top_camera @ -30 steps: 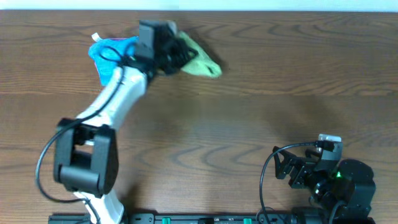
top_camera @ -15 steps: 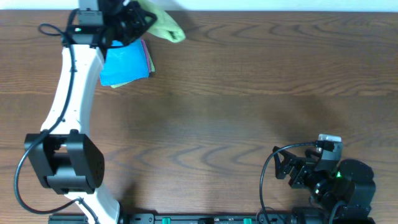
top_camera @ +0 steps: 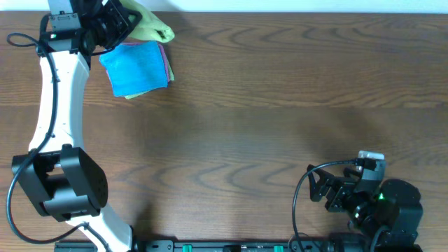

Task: Fold the cloth
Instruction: 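Carry the green cloth with the left gripper to the cloth stack, then lower the green cloth onto the blue cloth stack with the left gripper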

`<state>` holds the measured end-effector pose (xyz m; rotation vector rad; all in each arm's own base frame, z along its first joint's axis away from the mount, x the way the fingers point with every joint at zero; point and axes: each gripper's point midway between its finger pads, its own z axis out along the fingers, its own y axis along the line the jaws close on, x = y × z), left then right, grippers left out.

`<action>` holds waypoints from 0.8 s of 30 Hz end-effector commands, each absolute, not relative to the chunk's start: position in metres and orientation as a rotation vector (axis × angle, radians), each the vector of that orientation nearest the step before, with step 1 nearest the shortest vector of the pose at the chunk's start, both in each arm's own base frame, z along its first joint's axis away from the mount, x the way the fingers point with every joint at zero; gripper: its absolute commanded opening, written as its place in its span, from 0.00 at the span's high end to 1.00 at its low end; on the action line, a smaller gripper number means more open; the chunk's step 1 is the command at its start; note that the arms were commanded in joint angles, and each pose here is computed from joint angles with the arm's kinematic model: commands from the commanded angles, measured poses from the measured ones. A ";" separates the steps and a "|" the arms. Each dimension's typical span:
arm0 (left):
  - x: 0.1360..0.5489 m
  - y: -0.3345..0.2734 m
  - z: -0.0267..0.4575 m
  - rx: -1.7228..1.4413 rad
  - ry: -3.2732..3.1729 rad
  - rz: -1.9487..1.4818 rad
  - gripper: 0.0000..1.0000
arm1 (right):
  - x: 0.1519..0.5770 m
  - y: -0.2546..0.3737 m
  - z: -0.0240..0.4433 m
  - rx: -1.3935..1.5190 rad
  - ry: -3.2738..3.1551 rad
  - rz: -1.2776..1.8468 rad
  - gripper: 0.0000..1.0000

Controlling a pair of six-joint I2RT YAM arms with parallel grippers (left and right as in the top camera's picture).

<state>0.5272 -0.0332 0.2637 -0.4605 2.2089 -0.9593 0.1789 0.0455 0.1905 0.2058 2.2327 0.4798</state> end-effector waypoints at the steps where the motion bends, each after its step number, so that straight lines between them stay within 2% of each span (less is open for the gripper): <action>1: 0.527 -0.034 0.275 -0.390 2.189 -0.942 0.94 | 0.179 0.045 0.189 0.228 2.231 0.489 0.01; 15: 0.528 -0.029 0.219 -0.390 2.332 -0.880 0.94 | 0.179 0.045 0.189 0.228 2.231 0.489 0.01; 24: 0.513 -0.004 0.187 -0.364 2.469 -0.609 0.94 | 0.179 0.045 0.189 0.228 2.231 0.489 0.01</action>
